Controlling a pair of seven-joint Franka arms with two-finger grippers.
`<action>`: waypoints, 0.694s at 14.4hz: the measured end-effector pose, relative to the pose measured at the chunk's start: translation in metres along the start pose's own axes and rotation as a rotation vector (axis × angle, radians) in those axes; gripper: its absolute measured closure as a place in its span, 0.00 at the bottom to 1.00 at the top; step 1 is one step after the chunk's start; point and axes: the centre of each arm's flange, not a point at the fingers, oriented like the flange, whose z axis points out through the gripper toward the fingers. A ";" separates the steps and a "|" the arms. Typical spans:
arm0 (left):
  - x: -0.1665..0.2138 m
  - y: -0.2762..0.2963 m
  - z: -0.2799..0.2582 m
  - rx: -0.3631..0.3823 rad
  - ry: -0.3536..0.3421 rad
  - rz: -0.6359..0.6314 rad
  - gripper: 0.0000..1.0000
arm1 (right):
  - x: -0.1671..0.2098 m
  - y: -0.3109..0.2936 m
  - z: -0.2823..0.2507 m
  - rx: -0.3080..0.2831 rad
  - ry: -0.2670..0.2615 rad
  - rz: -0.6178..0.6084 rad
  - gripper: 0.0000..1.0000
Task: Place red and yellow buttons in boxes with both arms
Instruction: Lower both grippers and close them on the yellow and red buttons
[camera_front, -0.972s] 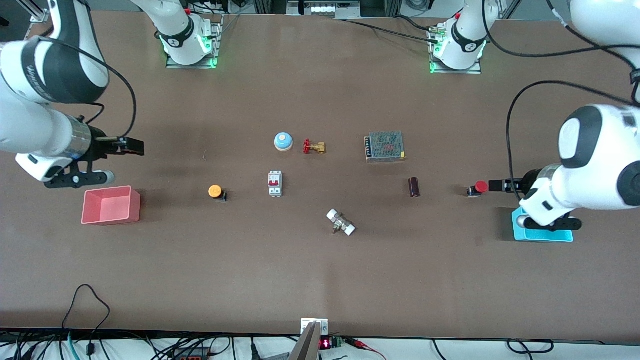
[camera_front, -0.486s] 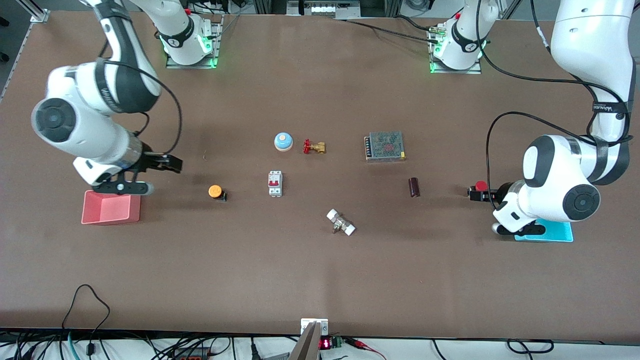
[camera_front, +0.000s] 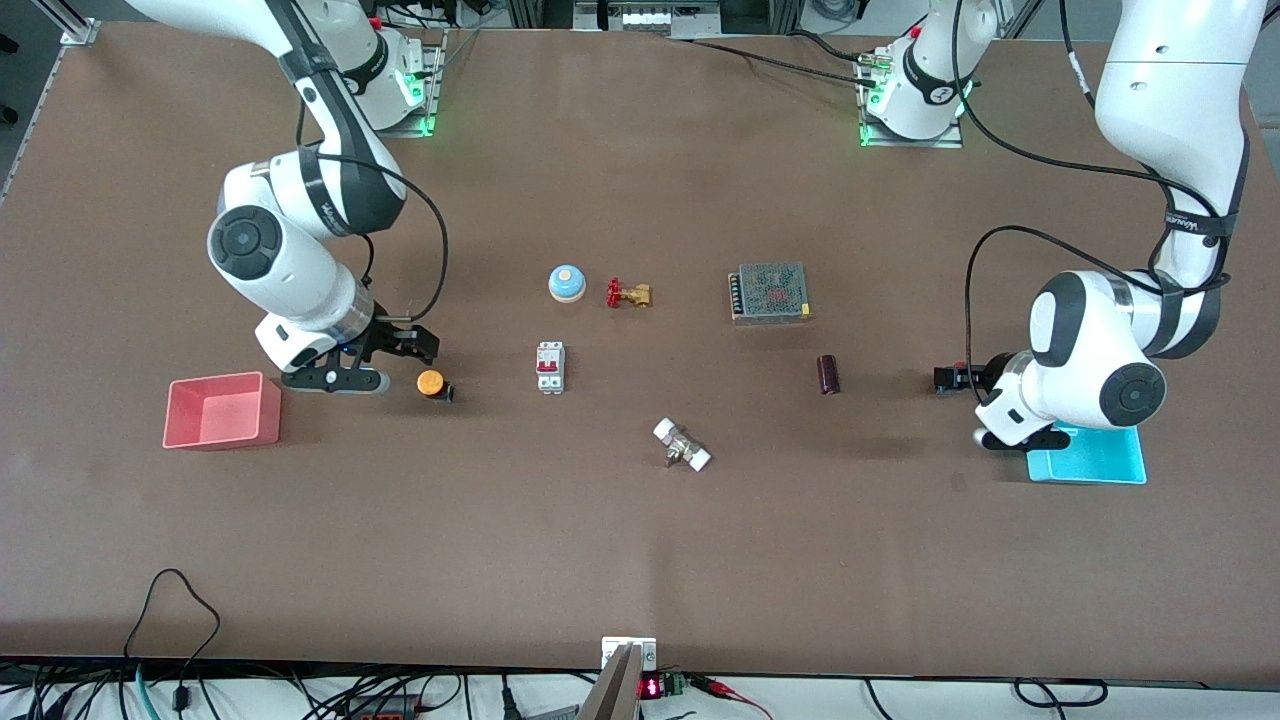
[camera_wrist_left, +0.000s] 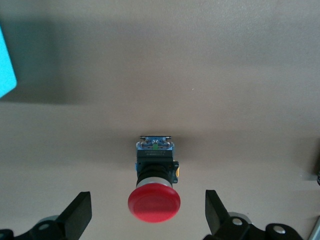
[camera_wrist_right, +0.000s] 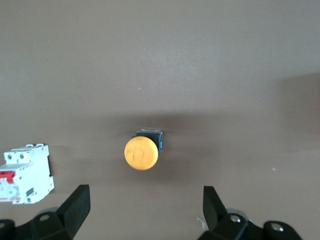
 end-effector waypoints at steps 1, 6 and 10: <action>-0.001 0.000 0.003 0.000 0.002 0.000 0.00 | 0.002 0.000 0.009 0.004 0.007 0.000 0.00; -0.005 0.000 0.020 -0.002 -0.001 0.000 0.00 | 0.004 0.000 0.054 0.004 0.002 -0.005 0.00; -0.005 0.001 0.021 -0.002 0.004 0.063 0.11 | 0.005 -0.001 0.066 0.002 -0.004 -0.009 0.00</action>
